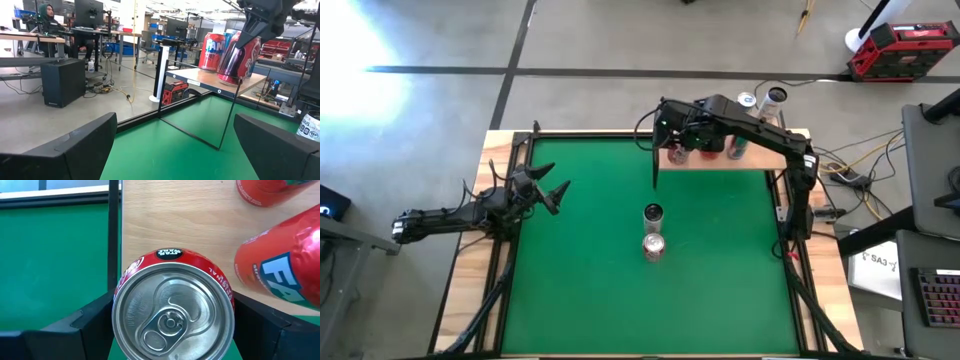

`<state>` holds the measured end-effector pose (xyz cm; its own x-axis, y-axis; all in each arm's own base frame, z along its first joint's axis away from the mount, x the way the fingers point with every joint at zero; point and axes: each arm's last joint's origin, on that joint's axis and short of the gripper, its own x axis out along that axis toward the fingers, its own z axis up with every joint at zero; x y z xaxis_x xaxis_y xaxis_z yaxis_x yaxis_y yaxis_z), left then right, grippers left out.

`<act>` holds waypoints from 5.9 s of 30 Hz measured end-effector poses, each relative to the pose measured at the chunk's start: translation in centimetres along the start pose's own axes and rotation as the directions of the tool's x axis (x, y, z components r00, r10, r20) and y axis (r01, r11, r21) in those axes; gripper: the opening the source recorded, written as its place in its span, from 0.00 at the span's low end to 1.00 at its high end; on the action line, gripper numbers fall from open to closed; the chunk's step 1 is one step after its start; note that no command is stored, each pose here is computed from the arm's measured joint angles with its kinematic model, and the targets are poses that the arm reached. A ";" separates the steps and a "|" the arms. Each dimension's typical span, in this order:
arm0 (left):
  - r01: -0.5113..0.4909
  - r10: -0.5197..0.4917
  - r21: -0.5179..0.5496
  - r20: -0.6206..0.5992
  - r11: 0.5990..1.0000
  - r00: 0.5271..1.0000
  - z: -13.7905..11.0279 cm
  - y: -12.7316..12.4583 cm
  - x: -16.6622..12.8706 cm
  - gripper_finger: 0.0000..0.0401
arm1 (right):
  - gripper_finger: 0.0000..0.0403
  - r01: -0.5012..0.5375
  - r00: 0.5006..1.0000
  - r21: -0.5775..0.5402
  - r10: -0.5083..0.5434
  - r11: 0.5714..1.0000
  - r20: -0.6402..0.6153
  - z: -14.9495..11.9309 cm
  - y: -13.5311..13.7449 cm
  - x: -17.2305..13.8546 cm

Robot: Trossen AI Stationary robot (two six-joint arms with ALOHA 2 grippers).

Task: Place canned beverage on shelf
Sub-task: Put the top red white soda can on the shelf

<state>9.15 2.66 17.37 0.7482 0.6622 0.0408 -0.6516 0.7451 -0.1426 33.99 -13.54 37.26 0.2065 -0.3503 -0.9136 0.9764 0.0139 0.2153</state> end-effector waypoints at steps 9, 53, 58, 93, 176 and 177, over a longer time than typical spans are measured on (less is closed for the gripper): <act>0.000 0.000 0.000 0.000 1.000 1.000 0.0 0.0 0.0 0.96 | 0.78 0.008 1.000 -0.007 -0.008 1.000 0.014 0.0 0.6 0.9; 0.000 0.000 0.000 0.000 1.000 1.000 0.0 0.0 0.0 0.96 | 0.97 0.098 0.844 0.066 -0.119 0.993 0.522 -12.6 1.5 1.0; -0.001 0.001 0.000 0.000 1.000 1.000 0.0 0.0 0.0 0.96 | 0.97 0.072 0.807 0.087 -0.109 0.994 0.581 -13.8 1.3 3.0; 0.000 0.000 0.000 0.000 1.000 1.000 0.0 0.0 0.0 0.96 | 0.97 0.164 0.617 0.043 -0.137 0.986 0.775 -13.6 1.8 8.9; -0.001 0.001 0.001 -0.001 1.000 1.000 0.0 0.0 0.0 0.96 | 0.77 0.189 0.595 0.269 -0.328 0.945 0.734 -1.6 3.4 13.3; 0.000 0.000 0.001 -0.001 1.000 1.000 0.0 0.0 0.0 0.96 | 0.77 0.186 0.595 0.270 -0.326 0.945 0.735 -1.6 3.4 13.3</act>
<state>9.16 2.67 17.35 0.7483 0.6622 0.0393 -0.6519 0.7450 -0.1416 40.15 -16.67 25.29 -0.2420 -0.9009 -0.3603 0.9441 -0.3044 0.1269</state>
